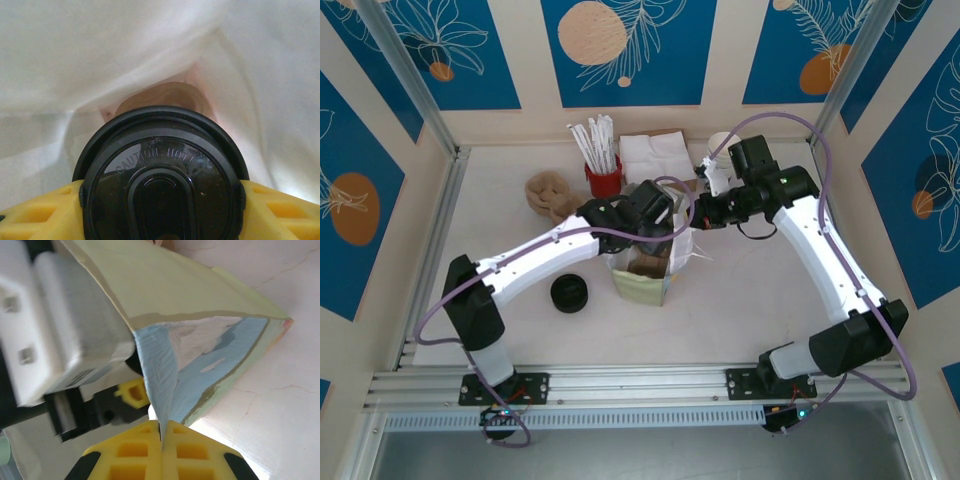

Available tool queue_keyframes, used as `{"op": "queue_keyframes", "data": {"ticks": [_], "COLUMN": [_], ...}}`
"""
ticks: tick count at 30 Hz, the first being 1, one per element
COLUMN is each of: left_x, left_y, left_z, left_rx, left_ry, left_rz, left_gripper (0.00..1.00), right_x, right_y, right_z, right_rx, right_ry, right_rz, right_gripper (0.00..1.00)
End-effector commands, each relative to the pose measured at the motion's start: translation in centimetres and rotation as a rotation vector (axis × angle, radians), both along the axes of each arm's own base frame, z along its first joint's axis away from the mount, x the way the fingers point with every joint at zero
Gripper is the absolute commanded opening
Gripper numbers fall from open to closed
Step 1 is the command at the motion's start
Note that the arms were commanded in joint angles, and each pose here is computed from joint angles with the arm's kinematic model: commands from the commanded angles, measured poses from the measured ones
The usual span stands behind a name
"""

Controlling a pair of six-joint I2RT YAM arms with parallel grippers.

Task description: Pack the takeout coffee

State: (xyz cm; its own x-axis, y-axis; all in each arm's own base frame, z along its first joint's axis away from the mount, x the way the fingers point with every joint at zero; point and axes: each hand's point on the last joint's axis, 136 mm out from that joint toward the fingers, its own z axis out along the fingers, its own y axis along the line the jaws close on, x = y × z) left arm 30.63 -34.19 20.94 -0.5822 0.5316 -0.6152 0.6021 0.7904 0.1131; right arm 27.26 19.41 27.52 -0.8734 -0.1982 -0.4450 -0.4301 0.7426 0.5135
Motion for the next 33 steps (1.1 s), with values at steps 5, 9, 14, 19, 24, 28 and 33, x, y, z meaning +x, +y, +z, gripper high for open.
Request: {"op": "queue_keyframes", "data": {"ticks": [5,9,14,19,24,28,33], "left_x": [1.4,1.2,1.2,1.3,1.2,0.9,0.4], "left_y": [-1.3,-2.0,-2.2,-2.7,-3.3,-3.9,-4.2], "left_z": [0.2,0.0,-0.7,-1.4,-1.8,-2.3,-2.6], "left_rx": [-0.050,-0.091,-0.117,-0.124,-0.125,-0.122,-0.096], "left_ry": [-0.029,0.000,0.038,0.078,0.112,0.148,0.194], "left_rz": [0.035,0.022,0.023,0.018,-0.003,-0.029,-0.052], "left_gripper": [0.64,0.64,0.64,0.64,0.64,0.64,0.64], "right_x": [-1.6,-1.6,-1.0,-0.4,-0.3,-0.4,-0.3], "right_y": [0.6,0.4,-0.7,-2.2,-2.4,-2.5,-2.8], "right_z": [0.2,-0.1,-1.1,-2.6,-3.0,-3.5,-3.5], "right_rx": [0.041,0.036,0.028,0.015,0.017,0.008,-0.021], "right_ry": [-0.017,-0.004,0.076,0.195,0.262,0.293,0.288], "right_rz": [0.057,0.049,-0.028,-0.112,-0.139,-0.139,-0.137], "right_gripper": [0.00,0.00,0.00,0.00,0.00,0.00,0.00]}}
